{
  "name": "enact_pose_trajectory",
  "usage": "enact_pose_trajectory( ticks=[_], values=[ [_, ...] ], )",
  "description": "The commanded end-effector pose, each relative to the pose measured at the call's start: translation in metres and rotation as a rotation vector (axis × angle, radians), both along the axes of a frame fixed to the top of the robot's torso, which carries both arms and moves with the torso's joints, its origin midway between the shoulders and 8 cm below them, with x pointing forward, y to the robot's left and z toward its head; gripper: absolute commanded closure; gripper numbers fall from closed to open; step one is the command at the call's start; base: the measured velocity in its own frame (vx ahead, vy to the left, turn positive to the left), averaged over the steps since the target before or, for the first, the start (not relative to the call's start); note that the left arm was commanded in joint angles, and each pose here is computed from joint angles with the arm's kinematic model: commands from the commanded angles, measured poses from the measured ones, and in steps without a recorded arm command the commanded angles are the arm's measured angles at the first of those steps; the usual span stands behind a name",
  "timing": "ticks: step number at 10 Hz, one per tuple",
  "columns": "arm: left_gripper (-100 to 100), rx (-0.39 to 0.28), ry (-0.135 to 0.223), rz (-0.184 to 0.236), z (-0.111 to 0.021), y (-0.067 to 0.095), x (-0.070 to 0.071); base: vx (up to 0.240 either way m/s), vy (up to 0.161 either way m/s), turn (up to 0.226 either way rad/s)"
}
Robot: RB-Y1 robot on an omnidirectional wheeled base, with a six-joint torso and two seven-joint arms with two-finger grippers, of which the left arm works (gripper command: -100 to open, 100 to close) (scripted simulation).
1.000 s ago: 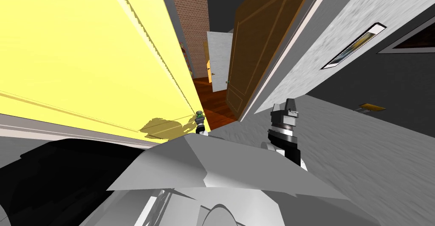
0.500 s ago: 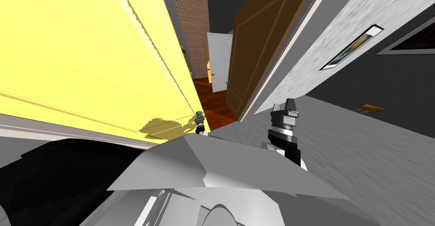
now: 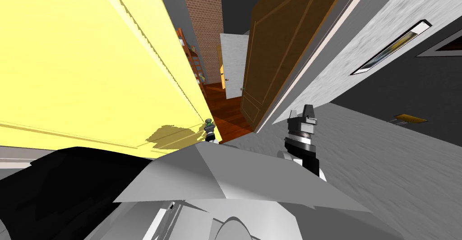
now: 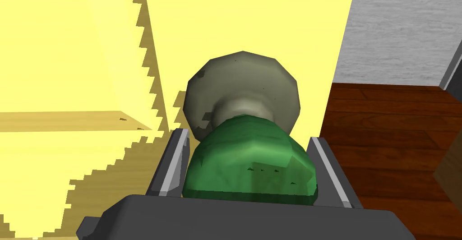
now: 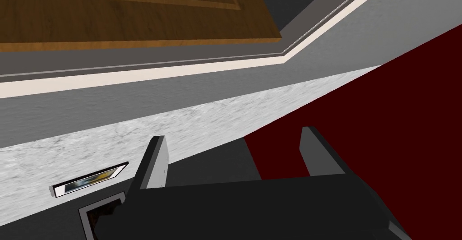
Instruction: Push the door open
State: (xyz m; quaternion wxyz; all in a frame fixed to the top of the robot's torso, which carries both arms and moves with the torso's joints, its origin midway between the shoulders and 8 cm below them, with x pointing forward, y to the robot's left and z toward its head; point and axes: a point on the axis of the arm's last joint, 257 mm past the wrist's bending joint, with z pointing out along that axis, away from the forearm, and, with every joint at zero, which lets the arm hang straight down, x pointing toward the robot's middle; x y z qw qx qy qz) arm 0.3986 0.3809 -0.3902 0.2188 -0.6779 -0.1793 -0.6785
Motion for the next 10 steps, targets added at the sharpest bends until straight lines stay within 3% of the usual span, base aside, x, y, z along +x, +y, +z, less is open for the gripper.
enact_pose_trajectory(
  ticks=[1,7,10],
  values=[
    [100,0.009,-0.011,0.03,0.003,0.016,-0.006,0.221,0.023,0.06],
    [100,0.0,-0.011,0.126,0.002,0.061,-0.039,0.204,0.031,0.047],
    [100,-0.002,-0.011,0.143,0.002,0.068,-0.045,0.109,0.009,0.038]
  ],
)
